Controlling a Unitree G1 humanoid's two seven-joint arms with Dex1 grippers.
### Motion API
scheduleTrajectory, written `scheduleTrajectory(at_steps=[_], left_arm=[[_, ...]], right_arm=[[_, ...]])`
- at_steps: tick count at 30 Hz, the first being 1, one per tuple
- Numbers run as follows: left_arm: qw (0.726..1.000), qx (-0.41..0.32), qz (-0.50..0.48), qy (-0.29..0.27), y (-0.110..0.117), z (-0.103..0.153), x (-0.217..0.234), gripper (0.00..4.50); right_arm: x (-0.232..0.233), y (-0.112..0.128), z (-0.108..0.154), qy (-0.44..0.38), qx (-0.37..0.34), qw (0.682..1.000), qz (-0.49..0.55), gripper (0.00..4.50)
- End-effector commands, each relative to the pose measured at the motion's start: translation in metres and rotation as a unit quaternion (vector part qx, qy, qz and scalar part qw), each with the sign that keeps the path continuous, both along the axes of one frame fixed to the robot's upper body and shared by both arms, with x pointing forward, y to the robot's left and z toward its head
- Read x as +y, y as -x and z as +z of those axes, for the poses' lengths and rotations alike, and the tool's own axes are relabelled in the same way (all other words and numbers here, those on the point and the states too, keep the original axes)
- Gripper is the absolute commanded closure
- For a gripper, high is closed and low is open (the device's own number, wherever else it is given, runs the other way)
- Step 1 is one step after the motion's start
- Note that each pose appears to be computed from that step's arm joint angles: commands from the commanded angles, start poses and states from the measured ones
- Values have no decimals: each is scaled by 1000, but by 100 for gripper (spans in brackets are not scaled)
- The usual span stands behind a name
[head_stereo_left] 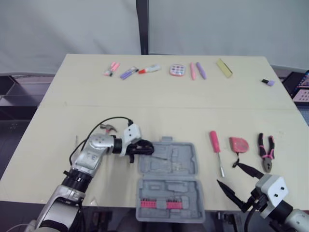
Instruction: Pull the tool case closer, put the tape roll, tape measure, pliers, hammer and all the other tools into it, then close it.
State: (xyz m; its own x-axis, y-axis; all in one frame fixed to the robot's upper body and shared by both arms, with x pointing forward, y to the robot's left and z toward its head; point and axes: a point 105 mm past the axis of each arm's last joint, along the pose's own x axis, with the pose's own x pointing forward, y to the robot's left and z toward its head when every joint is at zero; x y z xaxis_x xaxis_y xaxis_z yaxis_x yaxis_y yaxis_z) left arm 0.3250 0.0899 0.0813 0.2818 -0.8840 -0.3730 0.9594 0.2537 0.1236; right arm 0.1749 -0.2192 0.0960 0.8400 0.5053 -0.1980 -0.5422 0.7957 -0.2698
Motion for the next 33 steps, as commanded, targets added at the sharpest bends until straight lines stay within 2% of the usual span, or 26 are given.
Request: scheduleTrajectory(at_steps=[1, 11, 14, 18, 21, 22, 25, 33], left_arm=[[1000, -19, 2, 9, -1, 8, -1, 446], [1000, -2, 0, 3, 2, 3, -2, 446], [1000, -5, 7, 6, 0, 4, -2, 367], [999, -21, 23, 9, -6, 7, 0, 180], [999, -18, 22, 21, -6, 8, -1, 180], [999, -18, 23, 22, -6, 9, -1, 207], [999, -19, 24, 19, -6, 7, 0, 329], [1000, -18, 21, 8, -5, 1, 3, 329]], right_arm=[[-3, 2, 8, 7, -10, 1000, -1, 0], [-4, 4, 8, 9, -7, 1000, 0, 0], [-4, 4, 8, 9, -7, 1000, 1, 0], [-3, 4, 8, 9, -6, 1000, 1, 0], [-3, 4, 8, 8, -6, 1000, 2, 0], [-3, 4, 8, 9, -6, 1000, 2, 0], [-3, 4, 7, 9, -6, 1000, 2, 0], [-4, 4, 8, 9, -6, 1000, 2, 0]])
